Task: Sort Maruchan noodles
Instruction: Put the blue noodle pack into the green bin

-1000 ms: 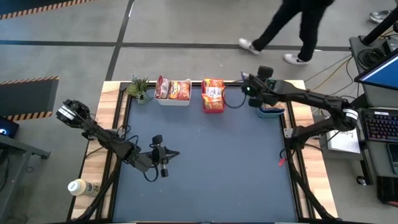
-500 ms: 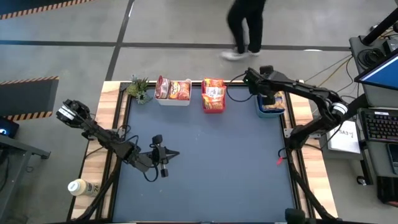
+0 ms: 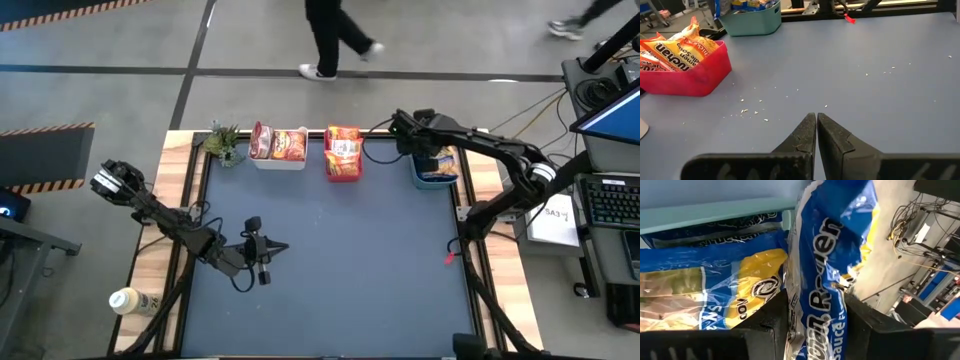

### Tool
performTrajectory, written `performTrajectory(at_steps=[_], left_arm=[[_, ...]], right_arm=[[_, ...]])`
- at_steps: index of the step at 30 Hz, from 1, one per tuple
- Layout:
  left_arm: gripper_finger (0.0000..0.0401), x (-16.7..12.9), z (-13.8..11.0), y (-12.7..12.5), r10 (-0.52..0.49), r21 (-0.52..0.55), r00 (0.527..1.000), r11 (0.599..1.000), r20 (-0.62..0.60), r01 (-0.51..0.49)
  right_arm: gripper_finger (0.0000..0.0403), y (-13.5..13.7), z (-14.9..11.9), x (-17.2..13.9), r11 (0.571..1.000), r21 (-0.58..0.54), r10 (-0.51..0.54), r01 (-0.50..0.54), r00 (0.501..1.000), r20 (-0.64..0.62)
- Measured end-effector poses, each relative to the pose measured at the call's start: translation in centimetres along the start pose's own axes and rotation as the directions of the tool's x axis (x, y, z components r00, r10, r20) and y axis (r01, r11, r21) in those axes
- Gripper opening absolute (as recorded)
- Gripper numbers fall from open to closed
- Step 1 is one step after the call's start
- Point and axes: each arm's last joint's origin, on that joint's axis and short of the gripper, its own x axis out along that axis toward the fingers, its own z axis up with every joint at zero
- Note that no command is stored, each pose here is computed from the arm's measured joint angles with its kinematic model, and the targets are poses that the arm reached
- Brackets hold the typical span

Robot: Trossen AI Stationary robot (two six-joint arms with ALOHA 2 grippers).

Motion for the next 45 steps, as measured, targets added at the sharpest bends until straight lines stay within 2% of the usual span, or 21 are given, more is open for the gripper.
performTrajectory(at_steps=[10,19,32,35,40,45], left_arm=[[0.0,0.0,0.0,0.0,0.0,-0.033,1.0,0.999,0.0,0.0],[0.0,0.0,0.0,0.0,-0.001,-0.039,1.0,0.999,0.0,0.001],[0.0,0.03,-0.06,-0.02,-0.001,-0.037,1.0,0.999,-0.003,0.001],[0.0,0.03,-0.06,-0.02,-0.001,-0.037,1.0,0.999,-0.003,0.001],[0.0,0.03,-0.06,-0.02,-0.001,-0.037,1.0,0.999,-0.003,0.001],[0.0,0.03,-0.06,-0.02,-0.001,-0.037,1.0,0.999,-0.003,0.001]], right_arm=[[0.0127,-0.11,-0.11,0.23,0.999,0.044,-0.018,0.019,0.999,-0.034],[0.0128,-0.01,0.06,0.23,0.995,0.097,0.025,-0.026,1.0,0.014],[0.0147,0.01,-0.03,0.23,0.995,0.093,0.017,-0.017,1.0,-0.003],[0.014,0.06,-0.07,0.24,0.997,0.069,0.021,-0.021,1.0,-0.007],[0.0116,-0.02,-0.15,0.23,0.996,0.089,-0.005,0.008,0.999,-0.033],[0.0115,0.13,-0.46,0.25,0.998,0.063,0.005,-0.001,0.998,-0.065]])
